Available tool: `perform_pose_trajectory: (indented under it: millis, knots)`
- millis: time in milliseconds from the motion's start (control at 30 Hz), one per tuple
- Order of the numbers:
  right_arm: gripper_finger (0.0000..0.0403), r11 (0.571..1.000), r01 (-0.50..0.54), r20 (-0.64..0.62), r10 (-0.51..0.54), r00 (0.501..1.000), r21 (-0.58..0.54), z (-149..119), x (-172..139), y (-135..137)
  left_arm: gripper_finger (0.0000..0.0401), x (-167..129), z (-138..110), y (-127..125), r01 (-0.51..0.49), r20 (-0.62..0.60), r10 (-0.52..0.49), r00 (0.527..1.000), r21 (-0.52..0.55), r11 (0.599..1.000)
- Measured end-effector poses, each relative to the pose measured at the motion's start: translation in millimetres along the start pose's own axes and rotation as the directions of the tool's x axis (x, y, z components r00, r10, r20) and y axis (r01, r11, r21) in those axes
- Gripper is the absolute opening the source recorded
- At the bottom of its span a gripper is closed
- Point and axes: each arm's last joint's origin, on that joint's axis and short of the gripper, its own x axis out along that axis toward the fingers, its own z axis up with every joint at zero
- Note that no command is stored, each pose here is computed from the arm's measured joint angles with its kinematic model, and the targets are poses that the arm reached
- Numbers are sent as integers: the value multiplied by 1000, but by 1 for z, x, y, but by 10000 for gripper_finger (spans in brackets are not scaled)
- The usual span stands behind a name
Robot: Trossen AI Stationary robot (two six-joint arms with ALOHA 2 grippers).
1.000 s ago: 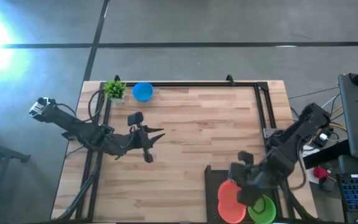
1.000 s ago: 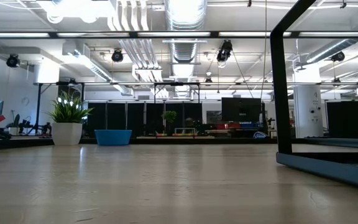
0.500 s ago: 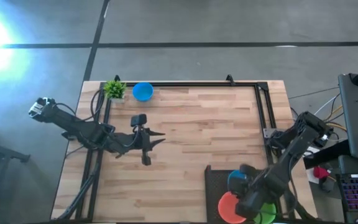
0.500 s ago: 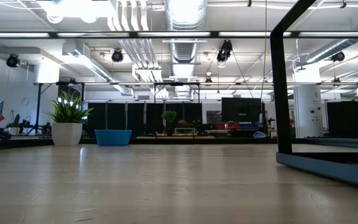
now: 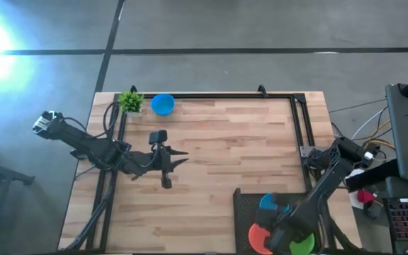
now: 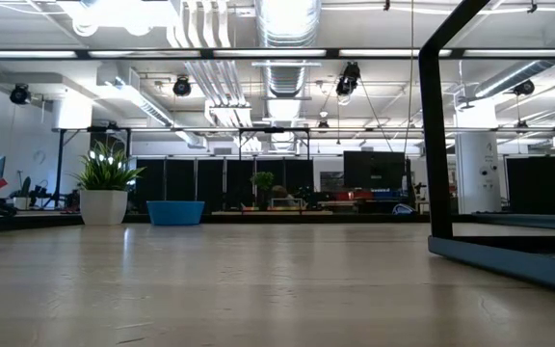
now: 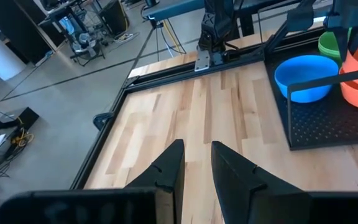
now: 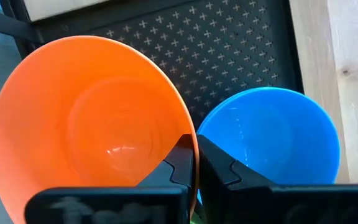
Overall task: Pick & Place Mini bowls
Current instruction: Stack the orange bowl on the orange bowl on the shelf
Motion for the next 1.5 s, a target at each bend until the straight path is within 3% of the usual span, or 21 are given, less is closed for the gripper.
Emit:
perform_pose_trajectory:
  millis: [567, 967, 1167, 1333, 1500]
  knots:
    - [13, 999, 17, -13, -17, 1000, -38, 0, 8, 3, 76, -3, 7, 3, 0, 12, 0, 1000, -10, 1000]
    - [97, 999, 14, -12, -15, 1000, -53, 0, 7, 3, 76, -3, 6, 2, 1, 0, -1, 1000, -2, 1000]
    - [119, 996, -11, -1, 11, 1000, -85, 3, -3, 5, 76, -3, 6, 2, 0, 0, 0, 1000, -12, 1000]
    - [116, 996, 4, -7, -4, 1000, -87, 4, -10, 4, 76, -2, 4, 3, 0, -17, 0, 1000, -14, 1000]
    - [78, 996, 31, -19, -32, 999, -84, 3, -10, 1, 76, -2, 2, 3, -3, -32, 2, 999, -20, 1000]
